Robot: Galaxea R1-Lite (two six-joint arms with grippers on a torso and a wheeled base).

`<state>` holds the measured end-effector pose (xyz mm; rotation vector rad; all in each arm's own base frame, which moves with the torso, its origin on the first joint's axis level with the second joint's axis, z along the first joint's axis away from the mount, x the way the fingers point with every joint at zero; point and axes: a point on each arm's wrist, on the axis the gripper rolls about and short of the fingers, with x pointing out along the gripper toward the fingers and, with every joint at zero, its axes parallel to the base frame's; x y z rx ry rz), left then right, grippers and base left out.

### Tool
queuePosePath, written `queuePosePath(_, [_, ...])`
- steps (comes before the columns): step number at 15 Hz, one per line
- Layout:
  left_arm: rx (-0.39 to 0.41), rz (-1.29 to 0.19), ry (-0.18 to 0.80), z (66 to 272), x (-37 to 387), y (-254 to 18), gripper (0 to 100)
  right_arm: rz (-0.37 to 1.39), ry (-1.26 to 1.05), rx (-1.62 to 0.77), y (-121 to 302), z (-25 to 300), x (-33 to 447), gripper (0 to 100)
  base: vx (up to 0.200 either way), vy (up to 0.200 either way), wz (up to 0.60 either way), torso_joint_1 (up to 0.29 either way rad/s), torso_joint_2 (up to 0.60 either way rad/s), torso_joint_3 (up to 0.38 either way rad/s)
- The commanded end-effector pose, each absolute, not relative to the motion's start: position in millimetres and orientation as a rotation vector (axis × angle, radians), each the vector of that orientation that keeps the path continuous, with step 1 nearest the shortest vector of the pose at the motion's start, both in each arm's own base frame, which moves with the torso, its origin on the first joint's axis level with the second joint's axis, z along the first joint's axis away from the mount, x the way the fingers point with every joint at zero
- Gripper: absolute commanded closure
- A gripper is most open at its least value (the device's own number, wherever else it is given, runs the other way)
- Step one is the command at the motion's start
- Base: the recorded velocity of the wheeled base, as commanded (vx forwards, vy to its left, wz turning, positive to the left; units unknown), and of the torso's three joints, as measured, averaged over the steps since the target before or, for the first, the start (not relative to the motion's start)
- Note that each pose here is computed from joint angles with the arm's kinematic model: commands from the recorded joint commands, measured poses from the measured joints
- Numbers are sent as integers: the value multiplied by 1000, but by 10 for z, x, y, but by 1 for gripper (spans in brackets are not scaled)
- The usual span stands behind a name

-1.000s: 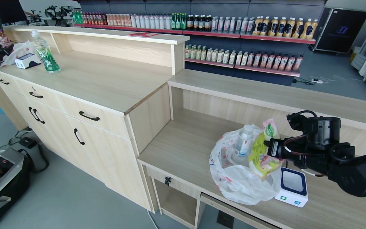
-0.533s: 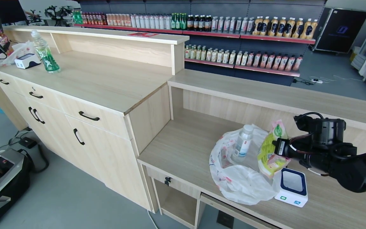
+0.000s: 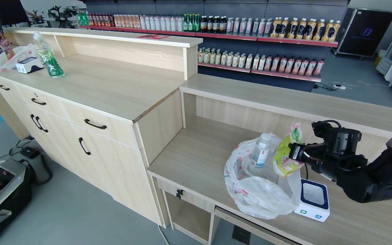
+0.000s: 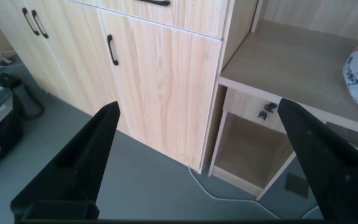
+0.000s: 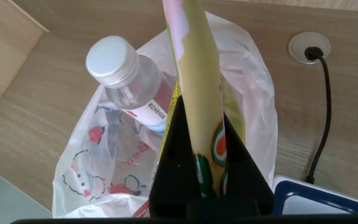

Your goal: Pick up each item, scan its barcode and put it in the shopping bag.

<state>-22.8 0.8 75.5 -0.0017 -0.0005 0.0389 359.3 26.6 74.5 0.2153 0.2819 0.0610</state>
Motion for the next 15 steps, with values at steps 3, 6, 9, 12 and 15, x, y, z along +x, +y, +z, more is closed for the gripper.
queuePosePath(3, [-2, 40, 0, 755, -228, 8, 0, 70, 305, 216, 286, 390, 3785, 100, 0, 0, 0, 0, 0, 0])
queuePosePath(6, [-2, 40, 0, 755, -228, 8, 0, 81, 320, 215, 301, 290, 3799, 100, 0, 0, 0, 0, 0, 0])
queuePosePath(9, [-2, 40, 0, 755, -228, 8, 0, 76, 336, 212, 299, 244, 3783, 100, 0, 0, 0, 0, 0, 0])
queuePosePath(12, [-2, 41, 0, 755, -228, 9, 0, 74, 333, 210, 288, 234, 3787, 100, 0, 0, 0, 0, 0, 0])
queuePosePath(15, [-2, 40, 0, 755, -228, 8, 0, 75, 345, 207, 289, 168, 3799, 100, 0, 0, 0, 0, 0, 0])
